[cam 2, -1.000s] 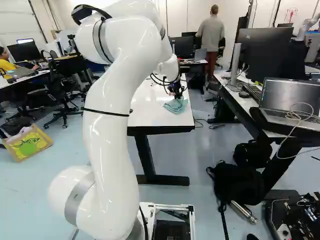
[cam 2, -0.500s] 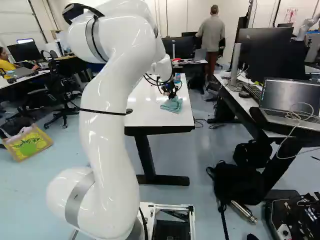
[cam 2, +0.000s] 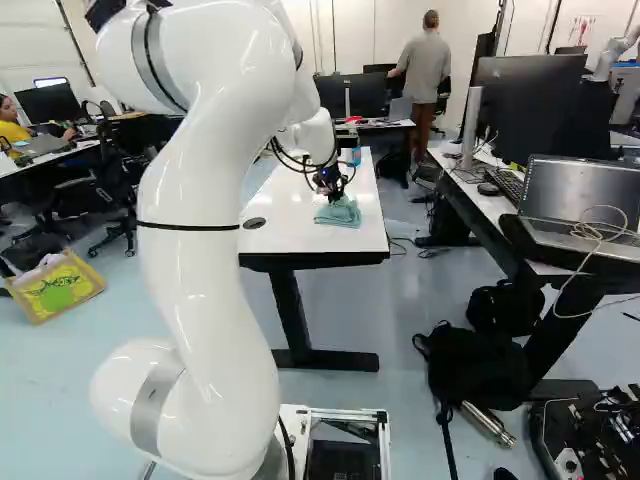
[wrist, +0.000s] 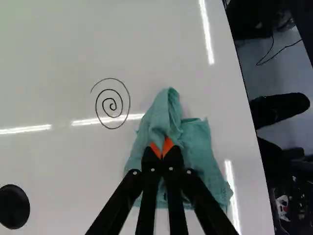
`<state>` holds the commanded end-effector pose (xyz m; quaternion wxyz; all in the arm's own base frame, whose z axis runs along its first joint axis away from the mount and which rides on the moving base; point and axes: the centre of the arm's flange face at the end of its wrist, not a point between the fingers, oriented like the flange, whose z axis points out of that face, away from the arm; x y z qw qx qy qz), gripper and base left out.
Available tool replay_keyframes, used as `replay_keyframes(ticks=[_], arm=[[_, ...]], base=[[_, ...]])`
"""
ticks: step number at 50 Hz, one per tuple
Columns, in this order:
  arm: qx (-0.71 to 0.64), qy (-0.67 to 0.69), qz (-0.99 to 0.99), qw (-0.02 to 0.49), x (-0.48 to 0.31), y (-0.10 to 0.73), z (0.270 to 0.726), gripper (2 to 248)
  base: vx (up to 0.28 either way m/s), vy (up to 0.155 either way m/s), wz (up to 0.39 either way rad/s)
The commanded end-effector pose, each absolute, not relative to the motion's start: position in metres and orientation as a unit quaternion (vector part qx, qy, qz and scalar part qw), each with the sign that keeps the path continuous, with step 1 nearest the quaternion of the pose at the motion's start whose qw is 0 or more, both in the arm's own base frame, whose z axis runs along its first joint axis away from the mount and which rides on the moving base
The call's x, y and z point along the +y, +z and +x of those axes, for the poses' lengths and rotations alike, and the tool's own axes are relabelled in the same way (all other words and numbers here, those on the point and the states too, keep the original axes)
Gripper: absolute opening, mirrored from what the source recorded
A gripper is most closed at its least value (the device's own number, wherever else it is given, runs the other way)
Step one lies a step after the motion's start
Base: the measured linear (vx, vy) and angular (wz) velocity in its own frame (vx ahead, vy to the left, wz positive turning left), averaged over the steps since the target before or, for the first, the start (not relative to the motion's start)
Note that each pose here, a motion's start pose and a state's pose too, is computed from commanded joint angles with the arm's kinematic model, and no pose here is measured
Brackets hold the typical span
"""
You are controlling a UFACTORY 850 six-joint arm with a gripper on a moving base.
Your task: Clean the table with the green towel
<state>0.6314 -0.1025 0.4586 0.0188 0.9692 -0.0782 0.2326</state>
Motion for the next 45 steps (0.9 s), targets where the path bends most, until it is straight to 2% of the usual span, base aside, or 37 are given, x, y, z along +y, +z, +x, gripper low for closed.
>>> replay_keyframes(ticks=[45], arm=[[-0.113,0.235,0.965,0.027,-0.129,0.493,0.544,24]], base=[[0.0,0.0,0.0]])
